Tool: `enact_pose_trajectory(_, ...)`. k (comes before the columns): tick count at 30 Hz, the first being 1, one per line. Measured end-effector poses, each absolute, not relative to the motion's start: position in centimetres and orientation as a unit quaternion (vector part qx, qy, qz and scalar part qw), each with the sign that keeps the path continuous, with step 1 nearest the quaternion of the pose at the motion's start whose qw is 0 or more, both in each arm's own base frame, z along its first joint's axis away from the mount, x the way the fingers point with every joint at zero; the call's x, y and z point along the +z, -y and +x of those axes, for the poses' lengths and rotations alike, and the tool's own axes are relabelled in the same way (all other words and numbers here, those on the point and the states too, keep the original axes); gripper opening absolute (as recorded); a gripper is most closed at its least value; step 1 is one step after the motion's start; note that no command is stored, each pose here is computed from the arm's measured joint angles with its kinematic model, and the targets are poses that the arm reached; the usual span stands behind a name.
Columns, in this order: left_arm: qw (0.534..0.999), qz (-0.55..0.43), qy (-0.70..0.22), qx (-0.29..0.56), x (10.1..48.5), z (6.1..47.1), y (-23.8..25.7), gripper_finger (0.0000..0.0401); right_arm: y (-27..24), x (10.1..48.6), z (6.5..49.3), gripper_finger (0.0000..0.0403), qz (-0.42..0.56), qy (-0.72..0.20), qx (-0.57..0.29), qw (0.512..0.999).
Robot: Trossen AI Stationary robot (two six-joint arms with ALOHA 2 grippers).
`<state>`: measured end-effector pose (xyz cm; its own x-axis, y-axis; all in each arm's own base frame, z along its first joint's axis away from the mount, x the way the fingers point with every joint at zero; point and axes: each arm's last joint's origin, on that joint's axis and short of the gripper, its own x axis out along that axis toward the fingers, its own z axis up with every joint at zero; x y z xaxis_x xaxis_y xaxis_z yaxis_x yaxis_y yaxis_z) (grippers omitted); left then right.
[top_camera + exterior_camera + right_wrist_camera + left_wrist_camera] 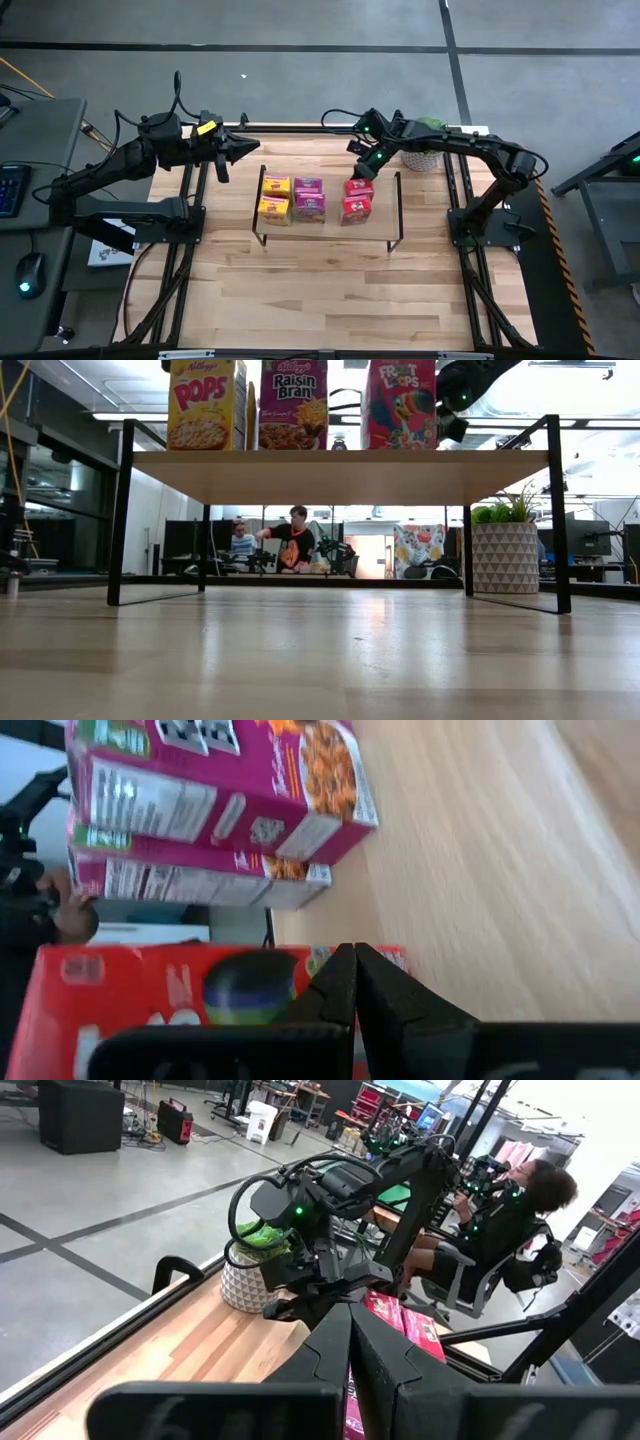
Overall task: Stack cereal on shelf
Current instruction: Adjust the cereal boxes on the shelf
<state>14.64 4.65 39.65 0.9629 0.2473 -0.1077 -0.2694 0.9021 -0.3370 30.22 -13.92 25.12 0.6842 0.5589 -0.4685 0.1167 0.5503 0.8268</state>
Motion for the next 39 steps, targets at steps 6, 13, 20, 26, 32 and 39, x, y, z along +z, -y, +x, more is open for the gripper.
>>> enact_pose_trajectory(6, 0.975, -0.177, -0.031, 0.133, 39.6, 14.6, -4.6, 0.0, 15.2, 27.2, 30.1, 0.0, 0.427, -0.327, 0.115, 0.835)
enact_pose_trajectory(13, 0.975, -0.178, -0.036, 0.126, 39.6, 14.6, -4.6, 0.0, 15.5, 31.3, 27.7, 0.0, 0.379, -0.286, 0.057, 0.878)
enact_pose_trajectory(20, 0.974, -0.181, -0.052, 0.123, 39.3, 14.6, -4.6, 0.0, 10.7, 34.6, 24.2, 0.0, 0.325, -0.319, 0.022, 0.89)
enact_pose_trajectory(26, 0.979, -0.154, -0.055, 0.121, 39.3, 14.6, -4.6, 0.0, 7.2, 38.0, 20.3, 0.0, 0.298, -0.282, -0.076, 0.909)
enact_pose_trajectory(32, 0.98, -0.145, -0.056, 0.12, 39.3, 14.6, -4.6, 0.0, 5.0, 38.1, 19.2, 0.0, 0.334, -0.294, -0.149, 0.883)
enact_pose_trajectory(39, 0.985, -0.147, -0.061, 0.064, 39.3, 14.7, -4.2, 0.0, 3.0, 36.1, 21.6, 0.0, 0.329, -0.343, -0.191, 0.859)
